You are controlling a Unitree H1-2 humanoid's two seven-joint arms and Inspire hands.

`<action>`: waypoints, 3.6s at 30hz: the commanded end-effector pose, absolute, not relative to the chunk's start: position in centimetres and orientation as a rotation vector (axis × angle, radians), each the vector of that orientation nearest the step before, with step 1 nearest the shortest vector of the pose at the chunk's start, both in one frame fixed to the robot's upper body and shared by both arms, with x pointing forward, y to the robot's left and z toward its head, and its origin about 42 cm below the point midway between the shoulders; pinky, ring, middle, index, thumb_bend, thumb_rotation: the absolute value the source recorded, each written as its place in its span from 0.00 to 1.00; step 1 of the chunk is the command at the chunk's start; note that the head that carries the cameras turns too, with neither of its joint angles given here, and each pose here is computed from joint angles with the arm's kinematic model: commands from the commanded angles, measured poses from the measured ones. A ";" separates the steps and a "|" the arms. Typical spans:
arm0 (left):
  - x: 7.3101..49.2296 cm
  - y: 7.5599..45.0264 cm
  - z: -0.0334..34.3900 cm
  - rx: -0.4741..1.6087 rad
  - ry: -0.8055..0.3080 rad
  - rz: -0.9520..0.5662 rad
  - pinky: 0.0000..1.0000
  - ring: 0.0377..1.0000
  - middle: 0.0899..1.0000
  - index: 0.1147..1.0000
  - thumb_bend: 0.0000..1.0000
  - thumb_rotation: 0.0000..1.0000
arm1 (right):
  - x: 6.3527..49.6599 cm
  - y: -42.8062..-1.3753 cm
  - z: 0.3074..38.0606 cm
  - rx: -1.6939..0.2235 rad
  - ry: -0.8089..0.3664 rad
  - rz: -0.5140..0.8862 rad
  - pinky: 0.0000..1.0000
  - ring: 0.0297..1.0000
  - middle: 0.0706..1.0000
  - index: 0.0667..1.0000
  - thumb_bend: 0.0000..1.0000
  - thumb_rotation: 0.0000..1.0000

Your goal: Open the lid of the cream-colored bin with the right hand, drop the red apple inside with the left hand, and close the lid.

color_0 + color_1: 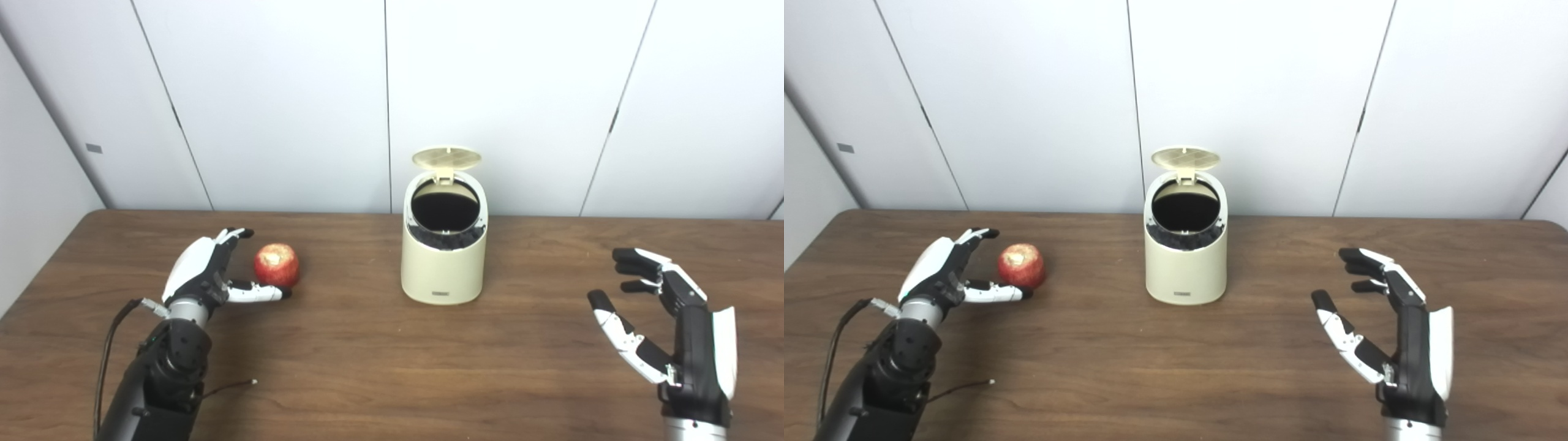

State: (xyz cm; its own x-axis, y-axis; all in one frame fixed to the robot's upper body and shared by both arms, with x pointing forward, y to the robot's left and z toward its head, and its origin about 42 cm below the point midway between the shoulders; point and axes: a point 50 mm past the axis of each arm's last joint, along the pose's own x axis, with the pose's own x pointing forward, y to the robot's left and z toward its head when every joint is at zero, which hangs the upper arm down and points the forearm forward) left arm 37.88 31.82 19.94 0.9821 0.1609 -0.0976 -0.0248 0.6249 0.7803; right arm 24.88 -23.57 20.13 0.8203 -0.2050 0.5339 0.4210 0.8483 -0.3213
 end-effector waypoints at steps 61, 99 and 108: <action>39.6 28.2 22.2 0.914 -0.105 0.288 0.33 0.42 0.45 0.41 0.51 0.00 | 24.5 -22.1 22.3 -0.426 -0.580 -0.343 0.55 0.64 0.64 0.62 0.27 0.30; 37.0 16.1 29.2 0.581 -0.553 0.067 0.35 0.42 0.44 0.41 0.50 0.00 | 25.9 -20.3 21.2 -0.434 -0.600 -0.336 0.58 0.65 0.65 0.65 0.24 0.12; 39.7 14.8 28.2 0.596 -0.485 0.100 0.20 0.39 0.43 0.43 0.50 0.00 | 26.1 -20.3 21.1 -0.435 -0.615 -0.341 0.57 0.65 0.65 0.64 0.26 0.18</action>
State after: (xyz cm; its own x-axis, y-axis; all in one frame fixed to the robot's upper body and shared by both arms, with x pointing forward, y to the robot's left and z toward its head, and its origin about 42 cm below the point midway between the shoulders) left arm 39.01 15.36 25.94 0.9206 -0.0564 0.3865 -0.1722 0.8295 0.5313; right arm 25.79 -20.66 19.83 0.8125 -0.1918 0.5505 0.4173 0.8507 -0.3195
